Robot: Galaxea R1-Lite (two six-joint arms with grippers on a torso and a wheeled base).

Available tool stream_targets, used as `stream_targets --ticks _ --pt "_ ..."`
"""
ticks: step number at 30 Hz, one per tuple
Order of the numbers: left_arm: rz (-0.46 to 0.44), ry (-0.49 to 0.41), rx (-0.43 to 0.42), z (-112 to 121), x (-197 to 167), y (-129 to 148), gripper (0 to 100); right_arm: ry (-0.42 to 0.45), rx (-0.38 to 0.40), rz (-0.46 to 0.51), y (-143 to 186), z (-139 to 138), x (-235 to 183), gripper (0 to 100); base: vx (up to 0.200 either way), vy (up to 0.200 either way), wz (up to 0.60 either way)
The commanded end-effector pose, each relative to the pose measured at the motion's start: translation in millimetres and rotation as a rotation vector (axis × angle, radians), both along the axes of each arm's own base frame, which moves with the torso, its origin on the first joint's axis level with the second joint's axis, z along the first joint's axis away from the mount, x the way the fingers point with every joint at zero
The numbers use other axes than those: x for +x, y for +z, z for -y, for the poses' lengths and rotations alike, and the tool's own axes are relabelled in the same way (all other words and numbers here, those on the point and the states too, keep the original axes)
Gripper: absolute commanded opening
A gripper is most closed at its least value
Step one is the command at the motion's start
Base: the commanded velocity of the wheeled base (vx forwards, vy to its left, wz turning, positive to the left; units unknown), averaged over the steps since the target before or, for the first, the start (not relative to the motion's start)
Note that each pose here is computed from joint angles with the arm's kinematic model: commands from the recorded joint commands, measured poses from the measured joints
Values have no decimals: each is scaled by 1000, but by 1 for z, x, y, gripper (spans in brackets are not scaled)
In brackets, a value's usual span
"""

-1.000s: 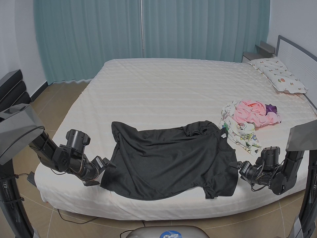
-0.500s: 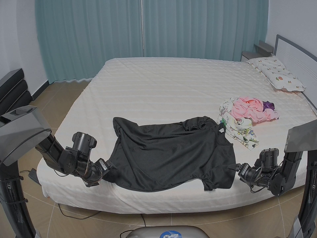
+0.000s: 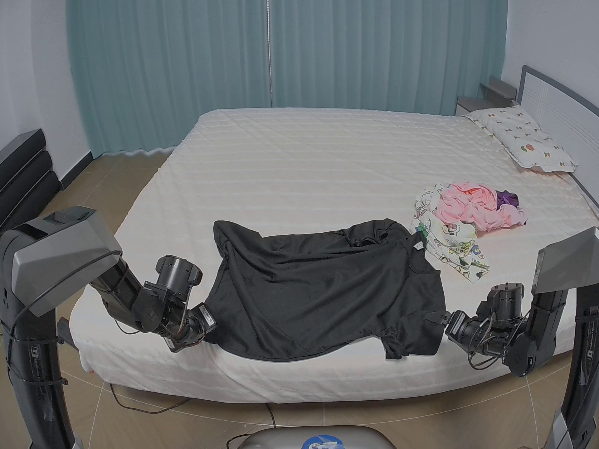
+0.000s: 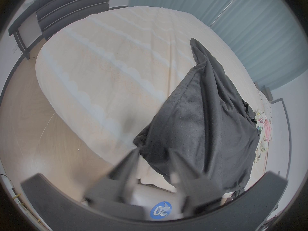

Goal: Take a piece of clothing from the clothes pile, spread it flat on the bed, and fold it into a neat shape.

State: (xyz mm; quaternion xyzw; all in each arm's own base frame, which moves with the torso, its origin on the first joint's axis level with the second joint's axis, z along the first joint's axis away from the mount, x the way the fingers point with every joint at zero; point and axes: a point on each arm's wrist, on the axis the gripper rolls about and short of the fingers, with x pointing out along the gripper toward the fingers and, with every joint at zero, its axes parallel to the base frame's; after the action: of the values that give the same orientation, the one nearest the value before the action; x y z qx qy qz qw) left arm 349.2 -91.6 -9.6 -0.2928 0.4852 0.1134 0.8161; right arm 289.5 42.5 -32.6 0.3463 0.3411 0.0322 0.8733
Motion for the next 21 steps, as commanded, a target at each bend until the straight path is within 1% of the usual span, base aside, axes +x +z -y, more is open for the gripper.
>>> stream_targets --ticks 1,5,10,14,15,17,21 --pt "-21 8 9 -1 1 -8 0 19 -18 -19 -10 -2 -2 100 0 0 0" --pt "-15 23 5 -5 -2 0 0 24 -23 5 -16 -3 1 100 0 0 0" --pt "-1 60 -1 -19 -9 24 0 35 -33 47 -23 -4 9 100 0 0 0" --pt "-24 73 0 -25 -12 31 0 41 -43 64 -25 -4 14 100 0 0 0" --pt "-26 74 0 -25 -12 33 0 42 -44 67 -26 -5 15 0 0 0 0" --pt "-27 75 -1 -27 -13 34 0 39 -49 60 -31 -5 16 0 0 0 0" --pt "-47 74 4 -26 -13 31 0 18 -58 121 -27 -2 25 0 0 0 0"
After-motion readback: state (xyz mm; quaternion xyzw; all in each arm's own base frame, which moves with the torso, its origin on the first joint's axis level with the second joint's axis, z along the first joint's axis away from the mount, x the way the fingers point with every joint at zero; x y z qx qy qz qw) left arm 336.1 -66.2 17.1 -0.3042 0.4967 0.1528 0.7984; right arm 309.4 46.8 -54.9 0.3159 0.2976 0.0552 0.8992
